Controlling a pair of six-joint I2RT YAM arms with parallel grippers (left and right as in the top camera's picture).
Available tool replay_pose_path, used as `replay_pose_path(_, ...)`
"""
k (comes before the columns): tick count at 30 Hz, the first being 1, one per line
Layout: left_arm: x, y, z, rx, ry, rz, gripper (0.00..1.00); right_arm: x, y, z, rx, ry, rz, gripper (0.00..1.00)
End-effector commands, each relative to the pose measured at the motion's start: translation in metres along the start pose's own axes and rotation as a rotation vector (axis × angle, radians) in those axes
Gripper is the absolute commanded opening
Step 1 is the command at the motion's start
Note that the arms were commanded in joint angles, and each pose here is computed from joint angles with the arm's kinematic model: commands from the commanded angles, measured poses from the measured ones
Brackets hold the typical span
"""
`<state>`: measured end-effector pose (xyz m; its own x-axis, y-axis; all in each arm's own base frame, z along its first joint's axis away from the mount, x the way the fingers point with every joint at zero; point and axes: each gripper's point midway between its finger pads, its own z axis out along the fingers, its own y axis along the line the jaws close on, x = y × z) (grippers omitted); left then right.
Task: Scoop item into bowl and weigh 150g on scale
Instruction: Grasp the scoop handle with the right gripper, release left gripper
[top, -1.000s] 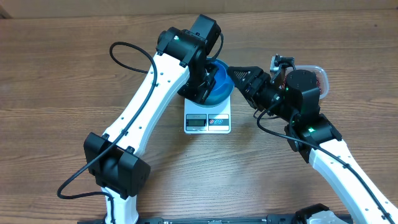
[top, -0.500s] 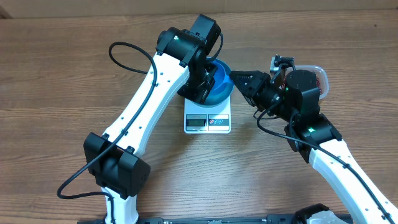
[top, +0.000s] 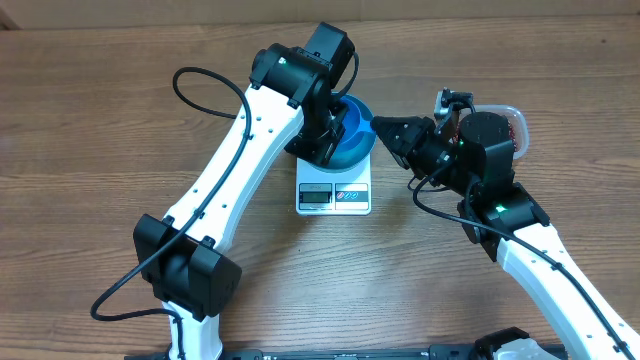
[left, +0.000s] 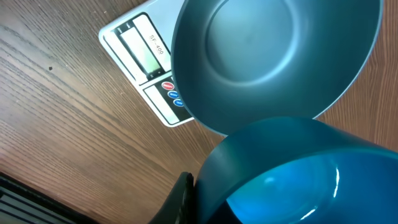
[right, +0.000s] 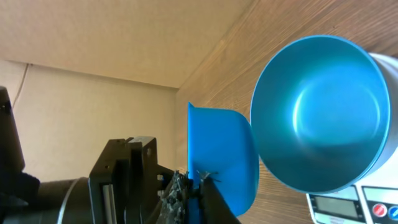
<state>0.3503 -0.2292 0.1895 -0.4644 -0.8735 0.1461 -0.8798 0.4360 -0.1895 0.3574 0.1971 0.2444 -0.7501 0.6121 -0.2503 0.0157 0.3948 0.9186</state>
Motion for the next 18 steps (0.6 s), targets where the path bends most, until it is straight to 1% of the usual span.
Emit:
replay_pose_path(1, -0.0026, -0.005, -0.0198, 0.06, -0.032, -0.023, 0.04, -0.0029, 0.0122, -0.0008, -0.026, -0.003, -0.022, 0.04)
replay_pose_path(14, -0.0025, -0.0049, -0.0198, 0.06, -0.032, -0.023, 0.05, -0.0022, 0.0106, -0.0008, -0.02, -0.001, -0.019, 0.04)
replay_pose_path(16, -0.0026, -0.0049, -0.0198, 0.06, -0.032, -0.023, 0.09, -0.0022, 0.0105, -0.0008, -0.02, -0.001, -0.018, 0.04)
replay_pose_path(18, -0.0028, -0.0049, -0.0198, 0.06, -0.032, -0.023, 0.17, -0.0022, 0.0105, -0.0008, -0.02, -0.001, -0.018, 0.04)
